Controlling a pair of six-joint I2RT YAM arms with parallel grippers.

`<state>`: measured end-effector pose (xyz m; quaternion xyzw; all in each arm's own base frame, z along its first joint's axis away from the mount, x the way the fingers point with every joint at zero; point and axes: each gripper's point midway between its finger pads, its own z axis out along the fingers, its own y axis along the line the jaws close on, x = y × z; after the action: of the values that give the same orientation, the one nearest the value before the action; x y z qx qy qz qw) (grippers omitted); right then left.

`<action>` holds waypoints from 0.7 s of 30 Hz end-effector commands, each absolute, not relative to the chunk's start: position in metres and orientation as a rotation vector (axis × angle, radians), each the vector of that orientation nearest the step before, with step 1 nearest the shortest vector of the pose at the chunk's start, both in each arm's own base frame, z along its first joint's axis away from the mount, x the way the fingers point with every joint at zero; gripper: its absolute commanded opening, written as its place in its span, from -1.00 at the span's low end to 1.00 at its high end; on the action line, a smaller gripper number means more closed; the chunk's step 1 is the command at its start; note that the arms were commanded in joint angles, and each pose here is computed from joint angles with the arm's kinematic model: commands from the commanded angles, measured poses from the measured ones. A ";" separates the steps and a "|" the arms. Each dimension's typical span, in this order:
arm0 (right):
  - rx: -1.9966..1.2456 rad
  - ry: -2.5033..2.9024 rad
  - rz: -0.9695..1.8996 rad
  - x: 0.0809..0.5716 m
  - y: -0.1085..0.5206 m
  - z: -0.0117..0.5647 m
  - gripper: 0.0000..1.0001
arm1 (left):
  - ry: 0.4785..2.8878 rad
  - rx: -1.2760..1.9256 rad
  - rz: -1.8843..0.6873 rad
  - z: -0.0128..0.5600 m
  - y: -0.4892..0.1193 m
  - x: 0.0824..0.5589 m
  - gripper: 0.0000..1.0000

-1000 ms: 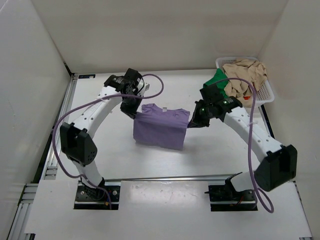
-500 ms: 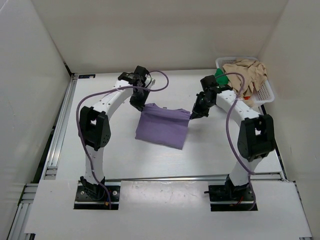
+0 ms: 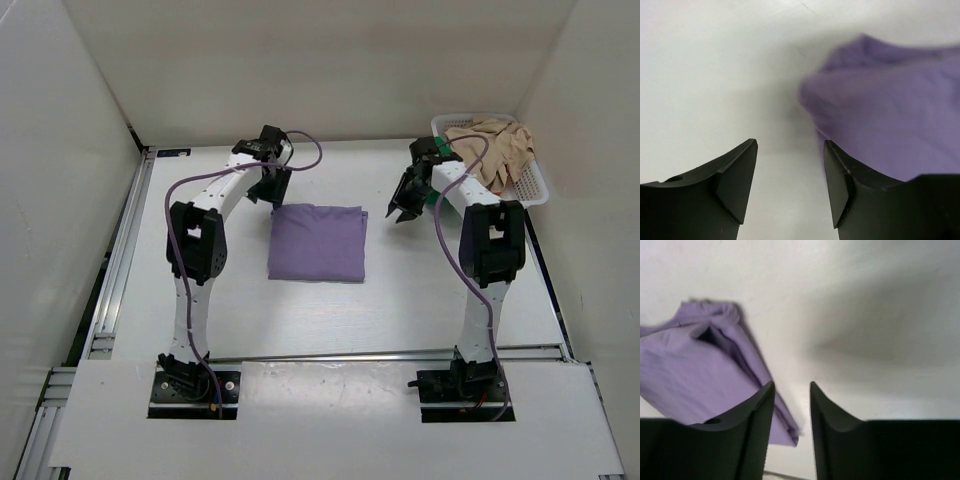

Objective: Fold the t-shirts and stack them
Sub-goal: Fold the long partially folded tshirt into a neat square, then put the neatly folded tshirt into the corner of the board with the left arm

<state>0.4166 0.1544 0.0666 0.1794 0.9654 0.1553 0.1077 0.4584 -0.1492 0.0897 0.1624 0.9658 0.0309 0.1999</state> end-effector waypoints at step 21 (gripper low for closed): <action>0.311 2.722 0.675 0.450 0.265 0.064 -0.99 | 2.659 0.446 -0.177 0.085 -0.167 0.474 -0.45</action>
<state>0.4212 0.2726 0.0576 0.0612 0.9592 0.2428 0.1315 0.4626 -0.1691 0.0874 0.1677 0.9605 -0.0566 0.2147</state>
